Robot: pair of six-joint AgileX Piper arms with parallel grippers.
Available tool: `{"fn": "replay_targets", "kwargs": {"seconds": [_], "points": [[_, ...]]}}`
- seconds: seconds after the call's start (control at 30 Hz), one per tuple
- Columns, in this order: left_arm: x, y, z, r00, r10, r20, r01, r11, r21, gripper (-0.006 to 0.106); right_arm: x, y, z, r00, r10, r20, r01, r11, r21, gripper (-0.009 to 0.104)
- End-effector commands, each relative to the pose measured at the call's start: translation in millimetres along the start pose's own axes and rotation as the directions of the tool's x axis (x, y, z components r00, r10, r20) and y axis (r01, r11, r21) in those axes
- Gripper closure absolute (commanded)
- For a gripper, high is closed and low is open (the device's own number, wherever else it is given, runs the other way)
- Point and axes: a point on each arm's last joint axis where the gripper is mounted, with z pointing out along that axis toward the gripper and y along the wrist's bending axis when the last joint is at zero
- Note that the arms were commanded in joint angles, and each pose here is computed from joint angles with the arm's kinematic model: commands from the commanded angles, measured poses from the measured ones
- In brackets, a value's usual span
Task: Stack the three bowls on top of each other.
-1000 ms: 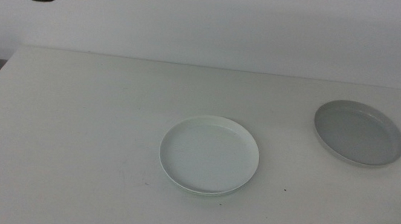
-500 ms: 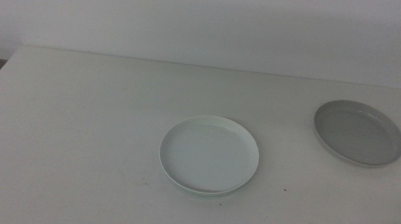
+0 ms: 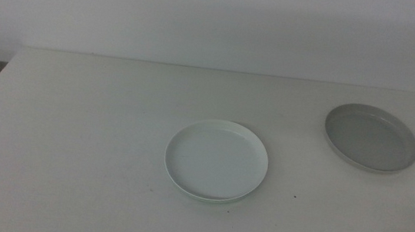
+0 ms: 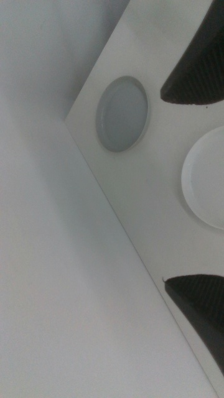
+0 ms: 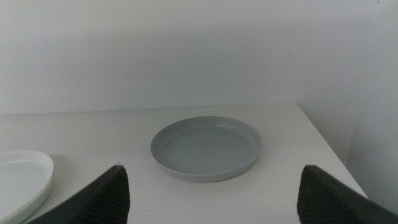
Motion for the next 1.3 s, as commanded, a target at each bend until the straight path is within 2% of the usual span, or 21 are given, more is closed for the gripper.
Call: {"fn": "replay_targets", "kwargs": {"seconds": [0.0,0.3,0.33,0.43,0.5,0.57,0.67,0.73,0.77,0.8,0.83,0.97,1.13,1.27], "points": [[0,0,0,1.0,-0.001,0.013,0.001,1.0,-0.008,0.007,1,0,0,1.0,-0.015,0.005,0.015,1.0,-0.001,0.002],[-1,1,0,1.0,-0.001,0.024,0.001,1.0,-0.017,0.007,1,0,0,1.0,-0.015,0.005,0.015,1.0,-0.001,0.002],[-1,1,0,1.0,-0.001,0.024,0.001,1.0,-0.017,0.007,-4,0,0,0.998,-0.024,0.051,0.024,1.0,0.001,0.002],[-1,1,0,1.0,-0.001,0.024,0.001,1.0,-0.017,0.007,-6,0,0,0.996,0.046,0.08,-0.045,0.999,-0.008,0.002],[-1,1,0,1.0,0.0,0.025,0.001,1.0,-0.018,0.007,-5,1,-1,0.994,0.112,0.014,-0.112,0.994,-0.008,0.002],[-1,1,0,1.0,0.0,0.025,0.001,1.0,-0.018,0.007,-17,1,3,0.99,0.13,-0.044,-0.131,0.991,0.001,0.002],[-1,1,0,1.0,0.0,0.025,0.001,1.0,-0.018,0.007,-64,5,24,0.968,0.203,-0.147,-0.203,0.979,0.014,0.002],[-1,1,0,1.0,0.0,0.025,0.001,1.0,-0.018,0.007,-89,9,38,0.925,0.246,-0.288,-0.249,0.968,0.026,0.002],[-1,1,0,1.0,0.0,0.025,0.001,1.0,-0.018,0.007,-96,11,42,0.905,0.236,-0.353,-0.241,0.97,0.031,0.002],[-1,1,0,1.0,0.0,0.025,0.001,1.0,-0.018,0.007,-114,13,54,0.858,0.22,-0.465,-0.227,0.973,0.043,0.002],[-1,1,0,1.0,0.0,0.025,0.001,1.0,-0.018,0.007,-120,14,60,0.844,0.218,-0.49,-0.225,0.973,0.046,0.002],[-1,1,0,1.0,0.0,0.025,0.001,1.0,-0.018,0.007,-145,15,86,0.844,0.229,-0.485,-0.237,0.97,0.048,0.002],[-1,1,0,1.0,0.0,0.025,0.001,1.0,-0.018,0.007,-153,14,116,0.855,0.226,-0.467,-0.23,0.972,0.051,0.002],[-1,1,0,1.0,0.0,0.025,0.001,1.0,-0.018,0.007,-157,14,141,0.809,0.219,-0.545,-0.219,0.973,0.066,0.002]]}}
